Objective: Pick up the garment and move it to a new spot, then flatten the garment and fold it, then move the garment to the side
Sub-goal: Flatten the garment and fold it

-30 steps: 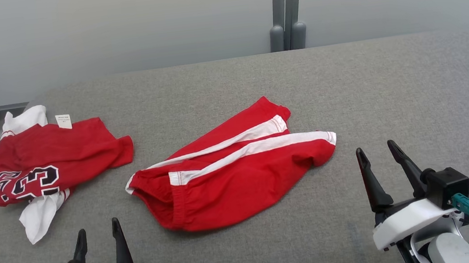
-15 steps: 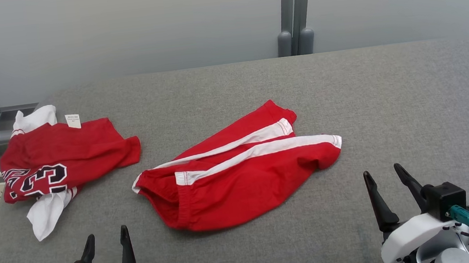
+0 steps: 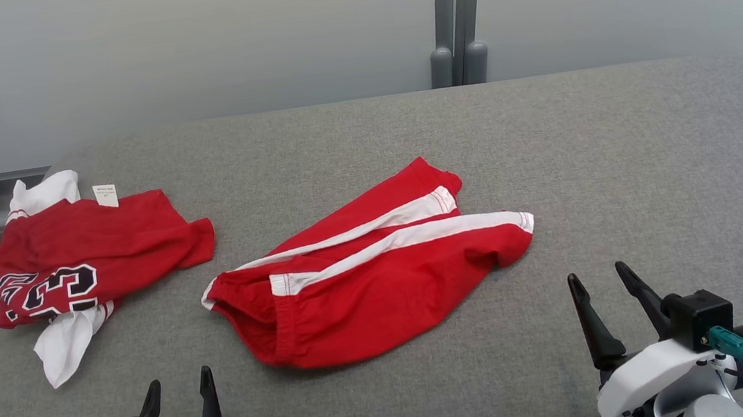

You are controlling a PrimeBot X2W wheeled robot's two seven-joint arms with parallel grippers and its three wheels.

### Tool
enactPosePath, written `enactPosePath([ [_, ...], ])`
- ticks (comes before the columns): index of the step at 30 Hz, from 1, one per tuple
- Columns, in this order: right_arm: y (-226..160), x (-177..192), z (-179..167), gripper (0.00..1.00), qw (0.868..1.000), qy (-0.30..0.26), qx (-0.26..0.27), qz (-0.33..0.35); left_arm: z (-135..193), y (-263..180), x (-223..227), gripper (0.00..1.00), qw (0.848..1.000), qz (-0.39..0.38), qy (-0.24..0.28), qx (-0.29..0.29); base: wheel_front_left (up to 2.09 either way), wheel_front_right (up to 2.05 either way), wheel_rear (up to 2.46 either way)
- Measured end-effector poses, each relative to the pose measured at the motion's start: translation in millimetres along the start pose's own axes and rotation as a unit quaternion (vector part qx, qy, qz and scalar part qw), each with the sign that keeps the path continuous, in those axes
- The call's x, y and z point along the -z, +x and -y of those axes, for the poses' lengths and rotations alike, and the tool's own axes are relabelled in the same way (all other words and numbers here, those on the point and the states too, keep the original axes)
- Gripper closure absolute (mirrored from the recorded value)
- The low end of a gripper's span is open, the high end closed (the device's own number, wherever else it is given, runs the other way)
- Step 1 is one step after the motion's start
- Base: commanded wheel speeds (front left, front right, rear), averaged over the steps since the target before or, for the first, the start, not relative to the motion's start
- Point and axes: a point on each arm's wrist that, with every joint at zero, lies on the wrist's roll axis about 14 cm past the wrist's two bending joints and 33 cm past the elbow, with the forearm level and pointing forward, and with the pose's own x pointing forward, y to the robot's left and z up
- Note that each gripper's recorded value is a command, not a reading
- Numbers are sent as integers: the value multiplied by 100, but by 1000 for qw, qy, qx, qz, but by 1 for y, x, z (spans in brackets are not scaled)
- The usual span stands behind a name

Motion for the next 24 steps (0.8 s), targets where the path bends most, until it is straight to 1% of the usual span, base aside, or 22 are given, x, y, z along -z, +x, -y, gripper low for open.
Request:
enactPosePath([
  [7,2,0,0,0,1000,3,-1,1,4,5,-1,0,1000,0,-7,6,0,0,0],
  [13,5,5,-2,0,1000,3,-3,-16,22,14,-6,0,999,-1,-18,29,0,0,0],
  [16,13,7,-4,0,999,0,-9,-34,32,23,-12,0,999,-8,-19,43,0,0,0],
  [20,30,6,1,0,997,-17,-7,-69,49,39,-13,0,997,-45,-25,63,0,0,0],
  [24,52,10,1,0,991,-44,-17,-123,65,60,-17,0,993,-87,-33,73,0,0,0],
])
